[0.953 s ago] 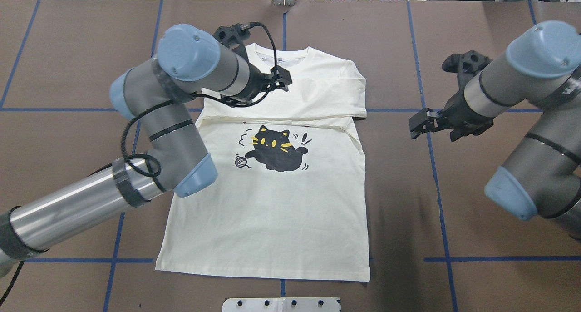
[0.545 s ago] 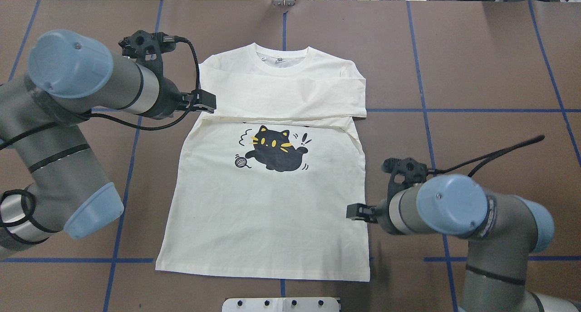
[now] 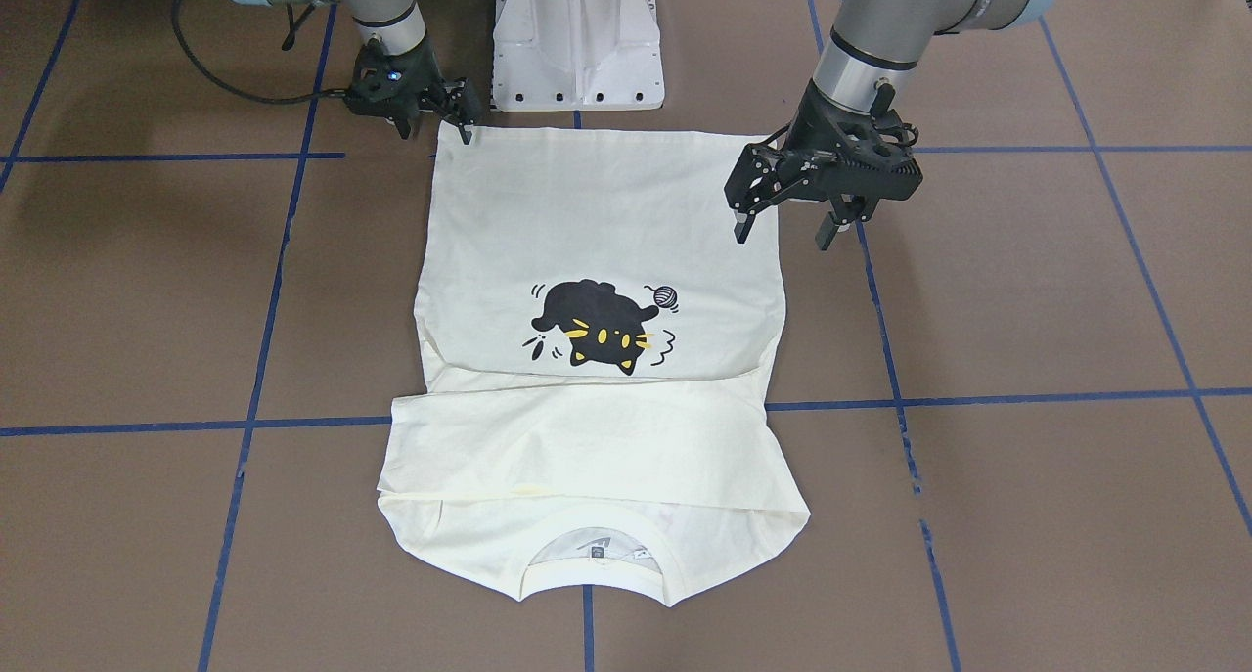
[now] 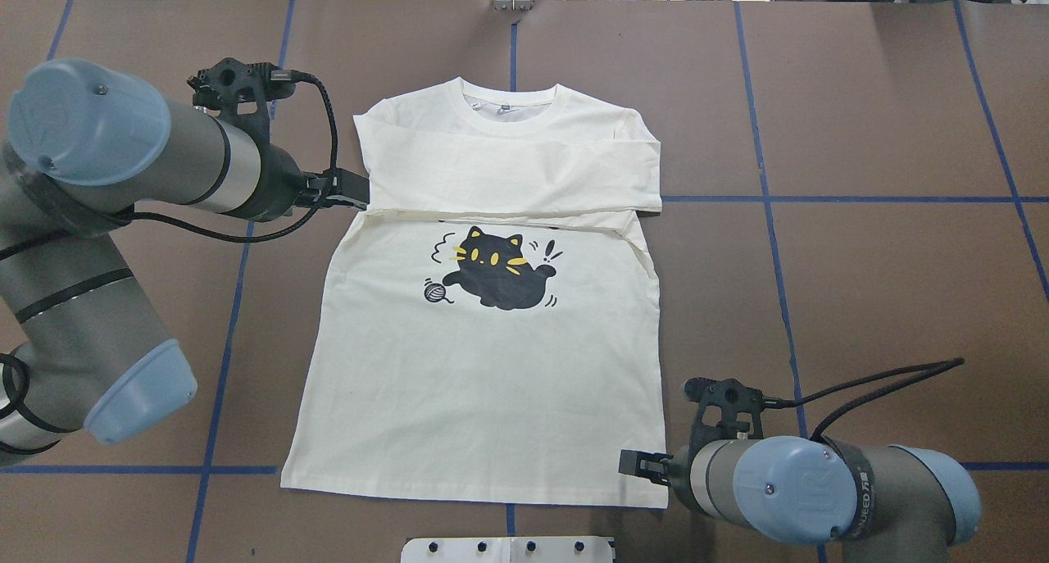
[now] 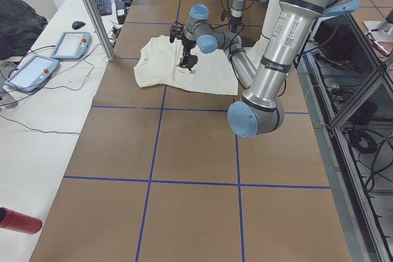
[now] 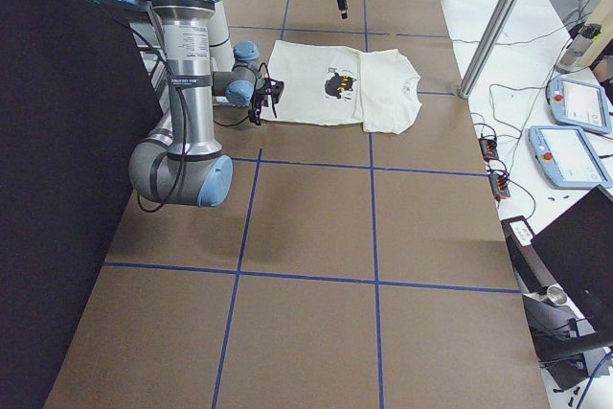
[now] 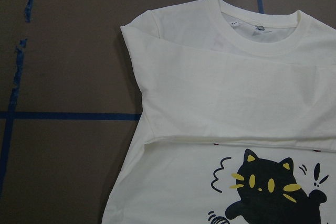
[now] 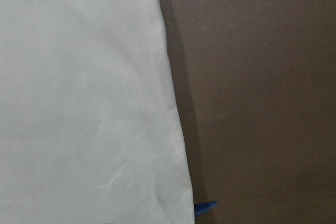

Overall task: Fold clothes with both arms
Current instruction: 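Lower both grippers to the hem corners nearest the robot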

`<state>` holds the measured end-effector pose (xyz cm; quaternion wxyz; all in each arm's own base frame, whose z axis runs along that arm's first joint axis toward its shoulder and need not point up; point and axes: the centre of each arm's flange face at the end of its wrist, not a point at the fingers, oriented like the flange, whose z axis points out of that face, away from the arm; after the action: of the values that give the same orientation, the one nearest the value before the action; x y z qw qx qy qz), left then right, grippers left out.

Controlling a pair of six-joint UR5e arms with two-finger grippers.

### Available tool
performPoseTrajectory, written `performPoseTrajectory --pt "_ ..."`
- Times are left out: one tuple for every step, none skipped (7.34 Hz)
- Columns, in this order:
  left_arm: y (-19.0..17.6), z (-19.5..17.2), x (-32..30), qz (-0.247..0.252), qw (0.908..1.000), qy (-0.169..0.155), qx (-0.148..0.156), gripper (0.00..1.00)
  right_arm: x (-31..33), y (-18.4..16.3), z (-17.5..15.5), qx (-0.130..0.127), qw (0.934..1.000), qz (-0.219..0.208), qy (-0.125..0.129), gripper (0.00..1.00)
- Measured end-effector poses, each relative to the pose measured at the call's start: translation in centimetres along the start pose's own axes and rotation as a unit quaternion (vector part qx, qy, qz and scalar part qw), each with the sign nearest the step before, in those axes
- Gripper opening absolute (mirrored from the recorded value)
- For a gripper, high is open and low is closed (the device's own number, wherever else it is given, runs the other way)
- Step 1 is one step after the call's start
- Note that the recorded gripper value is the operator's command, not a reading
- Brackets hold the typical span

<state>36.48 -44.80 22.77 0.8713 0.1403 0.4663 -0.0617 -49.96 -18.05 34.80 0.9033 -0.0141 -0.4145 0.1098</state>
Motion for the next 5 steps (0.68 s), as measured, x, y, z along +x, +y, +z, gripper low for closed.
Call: performPoseTrajectory --pt "0.0 -0.1 0.0 0.000 1.0000 0.001 0.000 1.00 0.1 0.7 0.3 -0.003 1.0000 0.003 0.002 0.92" --pt "0.0 -0.2 0.0 0.000 1.0000 0.002 0.001 1.00 0.1 1.4 0.4 -0.006 1.0000 0.006 0.003 0.69" --pt "0.0 -0.2 0.1 0.000 1.0000 0.002 0.001 1.00 0.0 1.7 0.5 -0.009 0.9999 0.010 0.002 0.54" --pt "0.1 -0.2 0.0 0.000 1.0000 0.002 0.001 1.00 -0.2 1.8 0.4 -0.011 0.9999 0.011 0.001 0.42" --pt "0.1 -0.2 0.0 0.000 1.0000 0.001 0.001 1.00 -0.2 1.9 0.4 -0.013 0.9998 0.012 0.002 0.39"
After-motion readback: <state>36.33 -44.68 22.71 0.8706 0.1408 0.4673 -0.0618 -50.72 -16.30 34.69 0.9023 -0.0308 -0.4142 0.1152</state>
